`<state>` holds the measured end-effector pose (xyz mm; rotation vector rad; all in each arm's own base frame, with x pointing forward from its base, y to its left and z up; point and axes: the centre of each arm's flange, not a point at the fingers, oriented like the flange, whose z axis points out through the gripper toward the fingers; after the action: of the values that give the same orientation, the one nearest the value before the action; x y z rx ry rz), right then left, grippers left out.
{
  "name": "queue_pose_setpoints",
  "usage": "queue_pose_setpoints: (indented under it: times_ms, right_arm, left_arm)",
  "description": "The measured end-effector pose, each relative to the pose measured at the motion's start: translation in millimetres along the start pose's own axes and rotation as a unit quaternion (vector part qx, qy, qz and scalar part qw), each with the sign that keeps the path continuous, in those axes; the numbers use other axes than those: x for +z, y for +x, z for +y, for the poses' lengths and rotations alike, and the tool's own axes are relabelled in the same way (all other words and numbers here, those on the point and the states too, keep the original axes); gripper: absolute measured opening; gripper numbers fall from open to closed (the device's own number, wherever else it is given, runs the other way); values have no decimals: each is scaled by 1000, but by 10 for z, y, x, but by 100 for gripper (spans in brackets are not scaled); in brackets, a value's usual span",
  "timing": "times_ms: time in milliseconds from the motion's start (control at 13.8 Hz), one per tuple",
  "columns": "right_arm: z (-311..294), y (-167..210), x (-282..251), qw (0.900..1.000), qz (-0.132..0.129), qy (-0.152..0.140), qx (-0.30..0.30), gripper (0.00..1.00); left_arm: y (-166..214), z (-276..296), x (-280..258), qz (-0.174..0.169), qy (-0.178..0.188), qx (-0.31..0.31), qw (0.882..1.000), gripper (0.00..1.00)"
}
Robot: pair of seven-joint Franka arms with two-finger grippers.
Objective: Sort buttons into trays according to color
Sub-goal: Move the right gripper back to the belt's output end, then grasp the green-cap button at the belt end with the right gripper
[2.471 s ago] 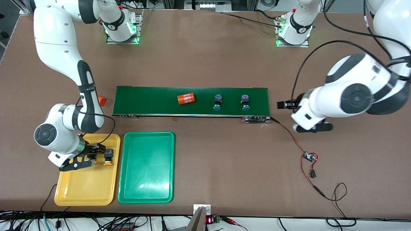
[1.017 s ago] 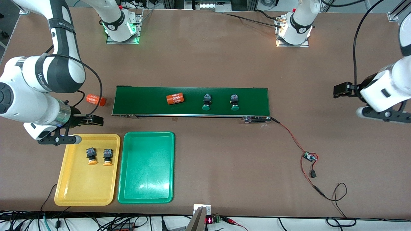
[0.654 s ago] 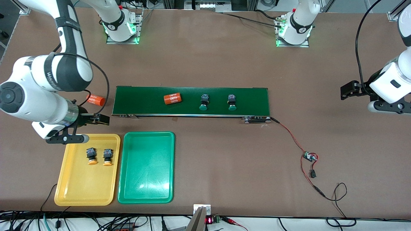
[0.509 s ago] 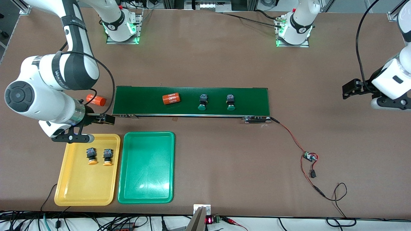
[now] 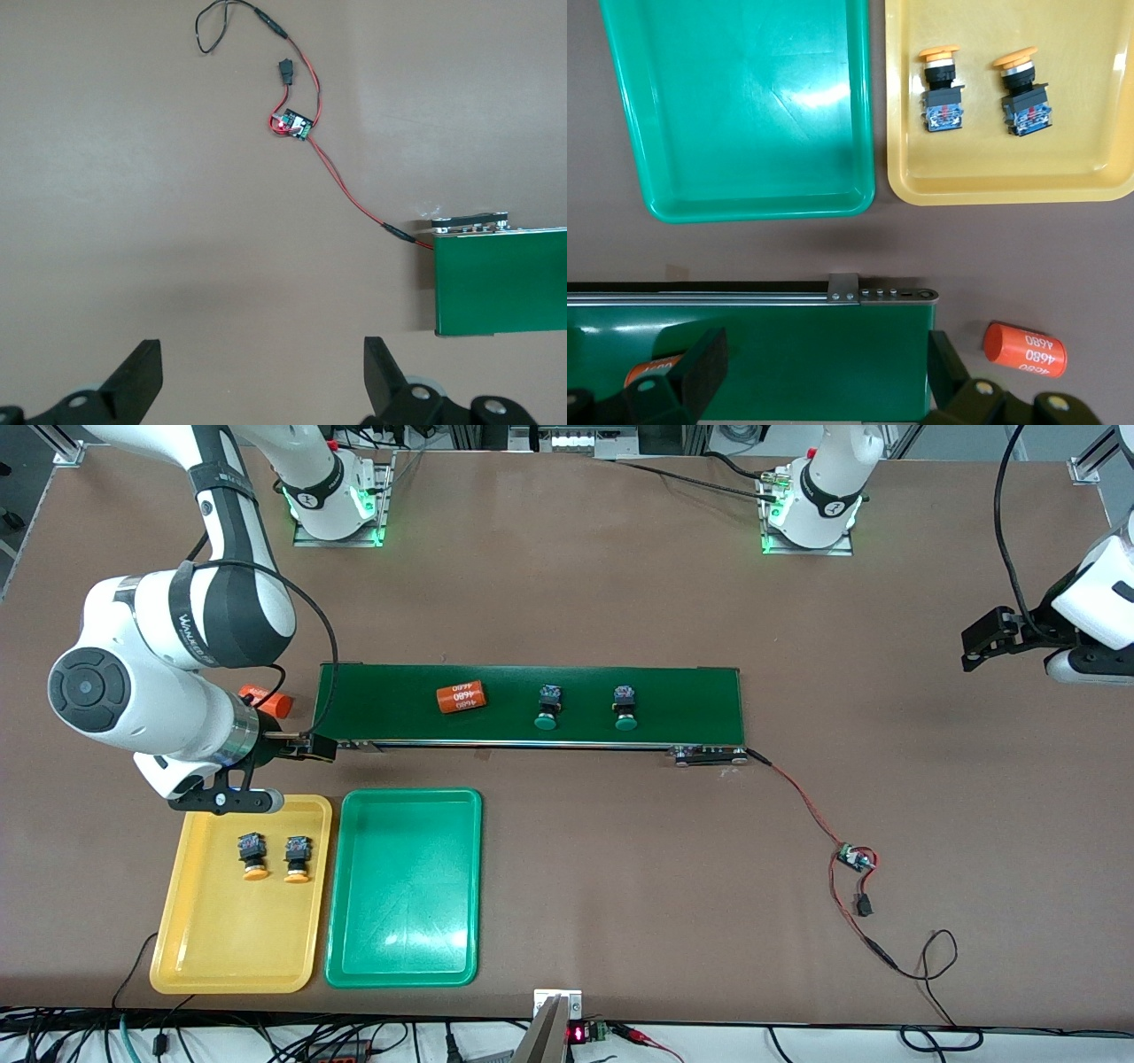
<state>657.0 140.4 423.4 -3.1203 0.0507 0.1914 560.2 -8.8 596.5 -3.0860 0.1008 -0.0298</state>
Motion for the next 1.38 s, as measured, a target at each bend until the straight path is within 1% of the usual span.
queue_pose_setpoints:
  times_ms: [145, 436, 654, 799, 1090, 1381]
  right_arm:
    - [-15, -8, 4, 1000, -2, 0, -1, 100]
    - [-336, -154, 80, 1000, -22, -7, 1, 100]
    - [-603, -396, 244, 999, -43, -13, -5, 100]
    - [-898, -594, 291, 999, -47, -17, 0, 100]
    - [-1598, -910, 427, 999, -27, -23, 38, 100]
    - [-2323, -1185, 846, 998, 0, -30, 60, 100]
  left_arm:
    - [3, 77, -5, 0, 0, 6, 1000, 100]
    - [2, 45, -3, 0, 0, 2, 1000, 100]
    - [7, 47, -7, 2, 0, 2, 1000, 100]
    - [26, 51, -20, 11, 0, 3, 1000, 100]
    - [33, 95, -25, 13, 0, 7, 1000, 100]
    - [37, 164, -30, 14, 0, 13, 1000, 100]
